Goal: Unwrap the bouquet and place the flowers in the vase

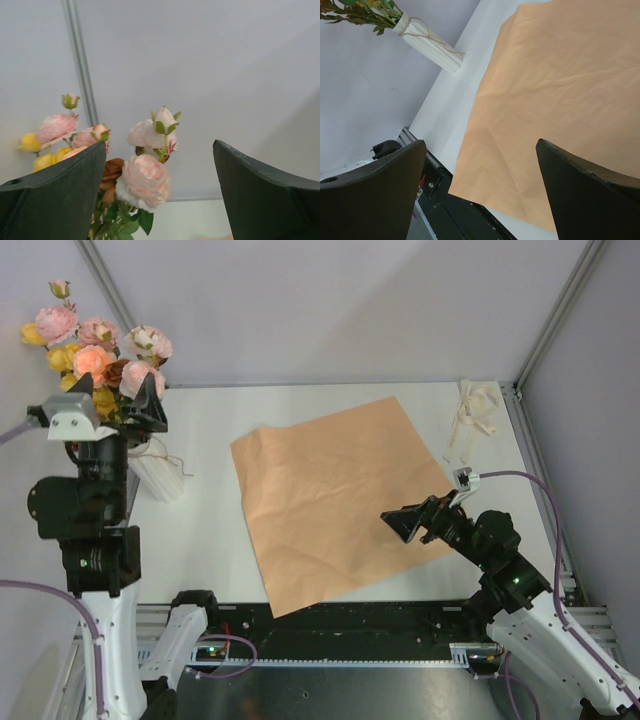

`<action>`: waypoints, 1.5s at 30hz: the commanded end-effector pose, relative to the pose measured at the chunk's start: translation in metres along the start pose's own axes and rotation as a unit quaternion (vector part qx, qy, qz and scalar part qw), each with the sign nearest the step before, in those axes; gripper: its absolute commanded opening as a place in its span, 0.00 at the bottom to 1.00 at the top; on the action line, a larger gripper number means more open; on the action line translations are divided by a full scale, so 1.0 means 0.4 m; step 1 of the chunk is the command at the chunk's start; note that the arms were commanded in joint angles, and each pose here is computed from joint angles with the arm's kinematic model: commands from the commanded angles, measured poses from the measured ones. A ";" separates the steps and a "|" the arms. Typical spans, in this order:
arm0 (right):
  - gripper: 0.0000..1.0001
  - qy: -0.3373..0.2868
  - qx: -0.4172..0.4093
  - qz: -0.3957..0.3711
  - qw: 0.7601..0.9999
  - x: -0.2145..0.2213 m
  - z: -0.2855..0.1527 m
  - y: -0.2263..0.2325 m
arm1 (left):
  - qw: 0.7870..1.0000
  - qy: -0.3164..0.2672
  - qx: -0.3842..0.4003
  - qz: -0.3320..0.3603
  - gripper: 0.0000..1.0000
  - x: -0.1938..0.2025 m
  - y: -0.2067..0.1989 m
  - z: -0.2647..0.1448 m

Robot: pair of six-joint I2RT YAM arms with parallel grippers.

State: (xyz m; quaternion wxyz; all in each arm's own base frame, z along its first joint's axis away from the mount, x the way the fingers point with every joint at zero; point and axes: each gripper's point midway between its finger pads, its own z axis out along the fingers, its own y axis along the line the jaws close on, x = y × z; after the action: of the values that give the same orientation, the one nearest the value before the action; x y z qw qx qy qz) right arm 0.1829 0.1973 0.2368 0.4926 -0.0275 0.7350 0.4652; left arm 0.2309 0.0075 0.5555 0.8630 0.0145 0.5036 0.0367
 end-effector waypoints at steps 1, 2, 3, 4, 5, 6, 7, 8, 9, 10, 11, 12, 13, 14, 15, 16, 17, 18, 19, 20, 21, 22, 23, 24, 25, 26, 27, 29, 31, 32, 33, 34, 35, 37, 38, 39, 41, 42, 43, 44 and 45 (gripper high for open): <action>0.98 -0.011 -0.013 -0.004 1.000 -0.016 0.005 0.014 | 0.998 0.039 0.054 -0.017 0.91 0.048 -0.049 0.047; 0.98 -0.011 -0.013 -0.004 1.000 -0.017 0.005 0.014 | 0.997 0.044 0.056 -0.016 0.91 0.056 -0.051 0.060; 0.98 -0.012 -0.013 -0.004 1.000 -0.017 0.005 0.015 | 0.997 0.046 0.058 -0.011 0.91 0.060 -0.051 0.071; 0.98 -0.012 -0.014 -0.005 1.000 -0.018 0.006 0.015 | 0.997 0.051 0.059 -0.008 0.90 0.069 -0.050 0.086; 0.98 -0.012 -0.014 -0.005 1.000 -0.018 0.006 0.015 | 0.997 0.054 0.058 -0.004 0.90 0.074 -0.049 0.097; 0.98 -0.012 -0.014 -0.005 1.000 -0.018 0.007 0.015 | 0.997 0.058 0.055 0.000 0.90 0.082 -0.045 0.111; 0.98 -0.012 -0.014 -0.005 1.000 -0.018 0.007 0.015 | 0.997 0.061 0.054 0.006 0.90 0.089 -0.042 0.122; 0.98 -0.011 -0.014 -0.004 1.000 -0.017 0.007 0.015 | 0.997 0.066 0.049 0.010 0.90 0.099 -0.037 0.133; 0.98 -0.011 -0.013 -0.004 1.000 -0.016 0.007 0.014 | 0.996 0.070 0.044 0.014 0.89 0.108 -0.031 0.142; 0.98 -0.011 -0.012 -0.004 1.000 -0.017 0.007 0.014 | 0.996 0.076 0.034 0.017 0.88 0.120 -0.022 0.148; 0.98 -0.010 -0.011 -0.004 1.000 -0.015 0.007 0.013 | 0.996 0.080 0.021 0.020 0.87 0.129 -0.010 0.151; 0.98 -0.010 -0.011 -0.004 1.000 -0.015 0.006 0.012 | 0.996 0.087 0.000 0.023 0.86 0.142 0.008 0.147; 0.98 -0.010 -0.010 -0.004 1.000 -0.015 0.006 0.011 | 0.995 0.096 -0.028 0.028 0.84 0.160 0.033 0.139; 0.98 -0.010 -0.009 -0.005 1.000 -0.014 0.005 0.010 | 0.993 0.103 -0.049 0.032 0.83 0.172 0.052 0.130; 0.98 -0.010 -0.008 -0.005 1.000 -0.014 0.004 0.009 | 0.991 0.111 -0.067 0.039 0.82 0.189 0.068 0.122; 0.98 -0.010 -0.008 -0.006 1.000 -0.014 0.003 0.009 | 0.987 0.123 -0.088 0.047 0.81 0.213 0.087 0.109; 0.98 -0.011 -0.007 -0.006 1.000 -0.015 0.002 0.008 | 0.984 0.133 -0.103 0.053 0.80 0.233 0.101 0.099; 0.98 -0.011 -0.006 -0.006 1.000 -0.015 0.001 0.007 | 0.980 0.146 -0.122 0.061 0.80 0.260 0.118 0.085; 0.98 -0.011 -0.005 -0.007 1.000 -0.014 0.001 0.006 | 0.975 0.161 -0.139 0.067 0.79 0.293 0.132 0.070; 0.98 -0.011 -0.006 -0.007 1.000 -0.015 0.001 0.007 | 0.971 0.169 -0.150 0.072 0.79 0.312 0.142 0.059; 0.98 -0.011 -0.006 -0.007 1.000 -0.014 0.002 0.007 | 0.968 0.176 -0.161 0.076 0.77 0.331 0.152 0.047; 0.98 -0.010 -0.006 -0.007 1.000 -0.014 0.002 0.007 | 0.966 0.179 -0.168 0.077 0.76 0.341 0.157 0.039; 0.98 -0.009 -0.006 -0.008 1.000 -0.013 0.002 0.007 | 0.964 0.183 -0.175 0.079 0.75 0.354 0.163 0.030; 0.98 -0.009 -0.006 -0.008 1.000 -0.012 0.002 0.006 | 0.963 0.185 -0.181 0.081 0.74 0.361 0.167 0.025; 0.98 -0.008 -0.005 -0.008 1.000 -0.012 0.001 0.005 | 0.960 0.189 -0.189 0.082 0.73 0.369 0.173 0.019; 0.98 -0.009 -0.004 -0.008 1.000 -0.011 0.000 0.005 | 0.958 0.191 -0.195 0.083 0.72 0.373 0.178 0.015; 0.98 -0.010 -0.004 -0.008 1.000 -0.012 -0.001 0.005 | 0.957 0.193 -0.202 0.085 0.71 0.376 0.184 0.011; 0.98 -0.011 -0.004 -0.009 1.000 -0.013 -0.003 0.006 | 0.955 0.193 -0.211 0.084 0.71 0.377 0.190 0.005; 0.98 -0.012 -0.004 -0.009 1.000 -0.014 -0.005 0.005 | 0.954 0.192 -0.216 0.082 0.70 0.374 0.193 0.003; 0.98 -0.013 -0.004 -0.009 1.000 -0.014 -0.006 0.006 | 0.954 0.192 -0.217 0.081 0.71 0.373 0.194 0.003; 0.98 -0.014 -0.004 -0.008 1.000 -0.016 -0.007 0.007 | 0.953 0.193 -0.220 0.081 0.71 0.371 0.196 0.001; 0.98 -0.015 -0.005 -0.008 1.000 -0.017 -0.008 0.008 | 0.952 0.195 -0.222 0.080 0.71 0.371 0.198 -0.001; 0.98 -0.015 -0.006 -0.007 1.000 -0.017 -0.009 0.009 | 0.951 0.197 -0.226 0.080 0.71 0.369 0.200 -0.004; 0.98 -0.016 -0.010 -0.006 1.000 -0.019 -0.010 0.013 | 0.948 0.203 -0.231 0.080 0.72 0.369 0.204 -0.013; 0.98 -0.017 -0.011 -0.005 1.000 -0.019 -0.010 0.015 | 0.947 0.208 -0.233 0.082 0.71 0.373 0.206 -0.018; 0.98 -0.018 -0.011 -0.004 1.000 -0.020 -0.011 0.016 | 0.945 0.215 -0.234 0.083 0.71 0.384 0.207 -0.024; 0.98 -0.019 -0.012 -0.002 1.000 -0.022 -0.011 0.018 | 0.942 0.228 -0.232 0.085 0.71 0.408 0.205 -0.034; 0.98 -0.019 -0.012 -0.001 1.000 -0.022 -0.011 0.018 | 0.941 0.234 -0.230 0.085 0.72 0.421 0.203 -0.037; 0.98 -0.019 -0.013 0.000 1.000 -0.021 -0.011 0.018 | 0.940 0.240 -0.227 0.085 0.73 0.433 0.200 -0.041; 0.98 -0.017 -0.012 0.001 1.000 -0.020 -0.011 0.018 | 0.940 0.244 -0.224 0.084 0.75 0.440 0.197 -0.042; 0.98 -0.016 -0.013 0.002 1.000 -0.019 -0.012 0.019 | 0.940 0.245 -0.222 0.083 0.77 0.439 0.196 -0.044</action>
State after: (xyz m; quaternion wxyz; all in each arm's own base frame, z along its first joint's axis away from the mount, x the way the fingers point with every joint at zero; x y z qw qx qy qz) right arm 0.1807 0.1957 0.2414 0.4985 -0.0280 0.7286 0.4689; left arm 0.3041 0.0959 0.4043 0.6937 -0.1372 0.6722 0.2192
